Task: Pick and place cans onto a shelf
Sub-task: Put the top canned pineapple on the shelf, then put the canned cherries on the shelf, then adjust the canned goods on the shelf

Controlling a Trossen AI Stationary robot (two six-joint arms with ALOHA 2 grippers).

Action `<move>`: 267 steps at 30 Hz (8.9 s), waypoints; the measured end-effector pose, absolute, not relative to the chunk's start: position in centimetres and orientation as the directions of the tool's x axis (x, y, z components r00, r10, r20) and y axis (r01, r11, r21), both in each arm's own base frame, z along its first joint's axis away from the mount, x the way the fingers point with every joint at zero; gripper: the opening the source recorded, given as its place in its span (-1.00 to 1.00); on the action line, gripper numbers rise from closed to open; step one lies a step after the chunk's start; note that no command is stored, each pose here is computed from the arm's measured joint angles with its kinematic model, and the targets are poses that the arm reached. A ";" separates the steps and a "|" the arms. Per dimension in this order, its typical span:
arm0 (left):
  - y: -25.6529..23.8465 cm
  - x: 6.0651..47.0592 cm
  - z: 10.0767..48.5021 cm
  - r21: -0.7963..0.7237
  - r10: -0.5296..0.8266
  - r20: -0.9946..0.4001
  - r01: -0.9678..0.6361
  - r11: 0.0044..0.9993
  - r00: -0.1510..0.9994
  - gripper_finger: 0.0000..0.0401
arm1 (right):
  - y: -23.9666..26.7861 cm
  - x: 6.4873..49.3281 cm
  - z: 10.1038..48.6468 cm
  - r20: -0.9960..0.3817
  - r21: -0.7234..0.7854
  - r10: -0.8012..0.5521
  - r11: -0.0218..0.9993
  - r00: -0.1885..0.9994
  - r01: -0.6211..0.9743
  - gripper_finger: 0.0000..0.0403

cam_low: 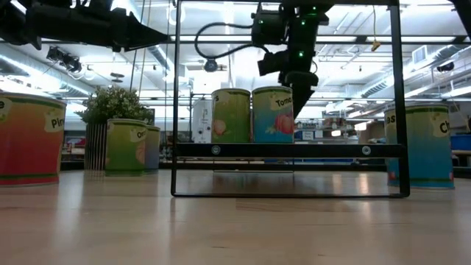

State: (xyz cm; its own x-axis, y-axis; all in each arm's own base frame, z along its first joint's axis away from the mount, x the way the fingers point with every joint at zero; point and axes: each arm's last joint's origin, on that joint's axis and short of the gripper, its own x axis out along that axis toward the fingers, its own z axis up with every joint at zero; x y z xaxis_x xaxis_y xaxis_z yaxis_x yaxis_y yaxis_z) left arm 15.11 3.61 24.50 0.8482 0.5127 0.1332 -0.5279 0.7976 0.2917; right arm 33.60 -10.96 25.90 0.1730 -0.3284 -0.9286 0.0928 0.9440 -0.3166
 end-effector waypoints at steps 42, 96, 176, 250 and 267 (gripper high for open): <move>3.7 15.2 22.7 0.218 0.522 -0.041 -0.502 0.837 0.852 0.98 | 4.5 25.7 20.8 -0.995 0.047 0.104 0.474 -0.002 0.879 0.95; 3.7 15.1 24.1 0.268 0.529 0.092 -0.533 0.802 0.843 0.98 | -12.0 29.7 28.2 -0.964 -0.148 -0.210 0.935 0.165 0.323 0.58; 3.7 15.1 24.2 0.260 0.529 0.101 -0.535 0.804 0.843 0.98 | -12.4 34.1 25.9 -0.993 -0.071 -0.070 0.997 0.095 -0.009 0.73; 3.5 22.3 21.3 -0.061 0.442 -0.442 -0.517 0.854 0.781 0.98 | -2.3 26.4 25.7 -0.770 -0.306 -0.423 0.902 0.478 0.306 0.73; -4.1 17.5 24.3 -0.646 -0.202 -0.442 -0.154 0.748 0.874 0.98 | -0.2 27.7 23.8 -0.619 -0.365 -0.413 0.904 0.668 0.221 0.73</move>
State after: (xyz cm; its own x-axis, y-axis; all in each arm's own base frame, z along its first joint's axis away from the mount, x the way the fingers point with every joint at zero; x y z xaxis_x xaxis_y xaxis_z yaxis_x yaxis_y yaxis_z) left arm 17.47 -4.12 24.27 0.8739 -0.2024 -0.4421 -0.1535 0.7478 -0.6459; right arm 27.67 -0.20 23.81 0.6677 -0.4131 -0.6194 0.2212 0.9044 -0.3648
